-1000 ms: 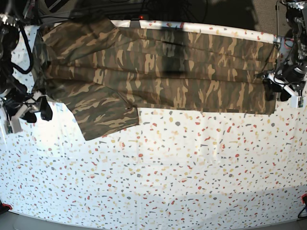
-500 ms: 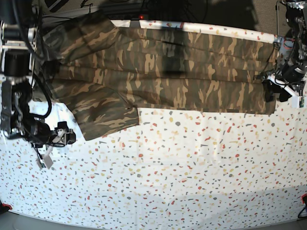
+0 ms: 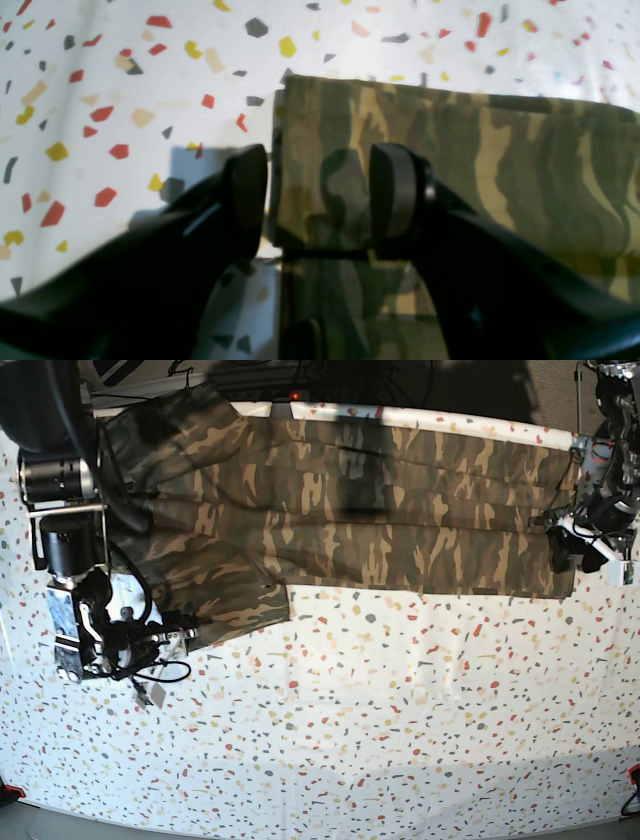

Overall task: Fold the T-shirt properly
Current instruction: 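Release the hem and move the right gripper to the folded sleeve edge, then grasp the strip end with the right gripper and fold it inward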

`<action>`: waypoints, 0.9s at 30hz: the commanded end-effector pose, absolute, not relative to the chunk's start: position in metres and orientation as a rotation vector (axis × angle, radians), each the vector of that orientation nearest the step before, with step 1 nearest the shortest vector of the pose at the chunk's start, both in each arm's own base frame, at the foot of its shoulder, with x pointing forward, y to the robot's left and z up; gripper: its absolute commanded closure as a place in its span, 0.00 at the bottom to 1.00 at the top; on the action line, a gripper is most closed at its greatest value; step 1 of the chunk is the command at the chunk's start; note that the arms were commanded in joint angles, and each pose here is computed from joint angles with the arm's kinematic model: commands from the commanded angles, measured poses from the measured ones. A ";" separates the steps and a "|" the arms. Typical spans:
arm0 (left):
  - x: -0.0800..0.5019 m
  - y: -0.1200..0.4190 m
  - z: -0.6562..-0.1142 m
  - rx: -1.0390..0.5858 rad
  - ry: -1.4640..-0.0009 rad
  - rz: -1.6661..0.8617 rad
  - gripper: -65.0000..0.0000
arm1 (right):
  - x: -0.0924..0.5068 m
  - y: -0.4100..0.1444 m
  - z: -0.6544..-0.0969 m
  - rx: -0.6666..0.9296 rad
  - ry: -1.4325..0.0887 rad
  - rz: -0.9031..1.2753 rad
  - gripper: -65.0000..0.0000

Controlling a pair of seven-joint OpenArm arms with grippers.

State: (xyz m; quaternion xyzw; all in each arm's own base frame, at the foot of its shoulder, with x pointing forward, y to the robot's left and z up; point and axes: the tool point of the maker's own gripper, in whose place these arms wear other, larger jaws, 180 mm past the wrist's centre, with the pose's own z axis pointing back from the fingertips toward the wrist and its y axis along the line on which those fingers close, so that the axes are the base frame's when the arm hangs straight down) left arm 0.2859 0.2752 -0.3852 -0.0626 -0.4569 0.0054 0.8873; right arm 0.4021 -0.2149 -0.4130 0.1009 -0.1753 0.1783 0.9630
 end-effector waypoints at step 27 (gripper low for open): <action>0.296 0.281 -0.368 -0.117 -1.005 -0.002 0.51 | 0.398 -0.160 -0.346 0.144 -0.508 0.658 1.00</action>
